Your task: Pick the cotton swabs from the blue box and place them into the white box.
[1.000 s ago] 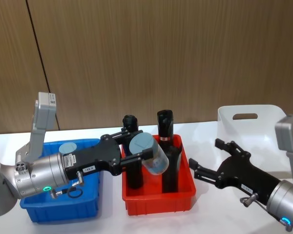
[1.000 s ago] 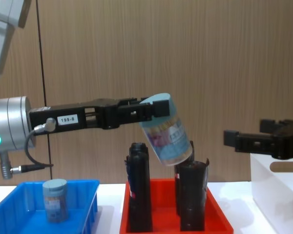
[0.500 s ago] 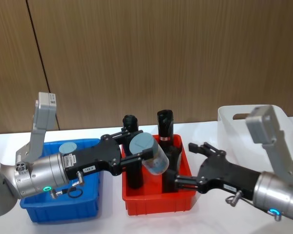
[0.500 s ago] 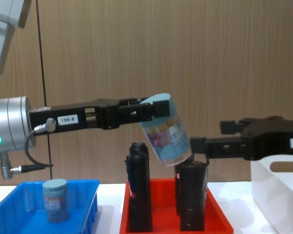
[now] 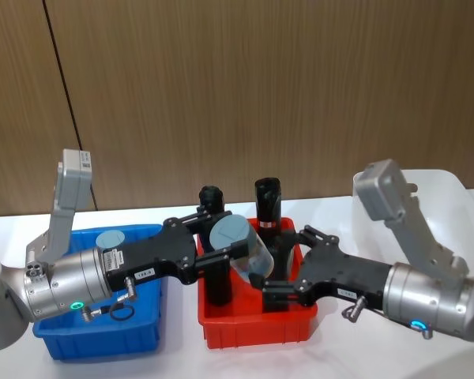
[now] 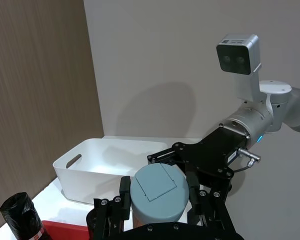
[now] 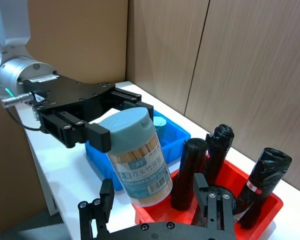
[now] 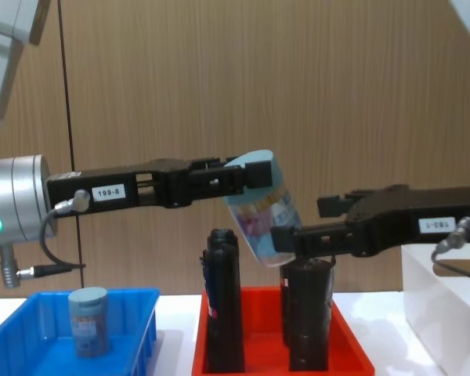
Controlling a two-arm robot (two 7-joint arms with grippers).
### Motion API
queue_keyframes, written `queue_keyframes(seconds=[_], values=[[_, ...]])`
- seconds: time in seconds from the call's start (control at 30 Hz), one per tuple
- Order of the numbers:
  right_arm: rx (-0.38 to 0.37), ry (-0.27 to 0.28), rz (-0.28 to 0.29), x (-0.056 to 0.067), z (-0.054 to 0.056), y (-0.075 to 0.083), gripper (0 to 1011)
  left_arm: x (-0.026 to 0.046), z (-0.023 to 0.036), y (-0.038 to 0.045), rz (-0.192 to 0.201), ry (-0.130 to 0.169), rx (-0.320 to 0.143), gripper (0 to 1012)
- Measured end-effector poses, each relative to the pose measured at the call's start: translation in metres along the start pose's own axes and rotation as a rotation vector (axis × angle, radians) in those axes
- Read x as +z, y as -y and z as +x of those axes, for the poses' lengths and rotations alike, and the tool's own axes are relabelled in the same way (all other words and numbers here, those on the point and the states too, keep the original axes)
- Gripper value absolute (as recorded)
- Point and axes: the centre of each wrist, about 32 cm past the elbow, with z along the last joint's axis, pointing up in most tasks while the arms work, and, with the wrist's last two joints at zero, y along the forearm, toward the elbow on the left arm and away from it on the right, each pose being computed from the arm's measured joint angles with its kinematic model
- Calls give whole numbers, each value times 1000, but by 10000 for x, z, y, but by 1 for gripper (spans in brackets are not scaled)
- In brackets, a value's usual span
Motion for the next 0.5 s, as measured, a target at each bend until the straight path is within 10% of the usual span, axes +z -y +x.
queue_keyframes(seconds=[0.5], values=[[12,33,-33,44,37,-162,1002,0,0,0,0,0,0,671]])
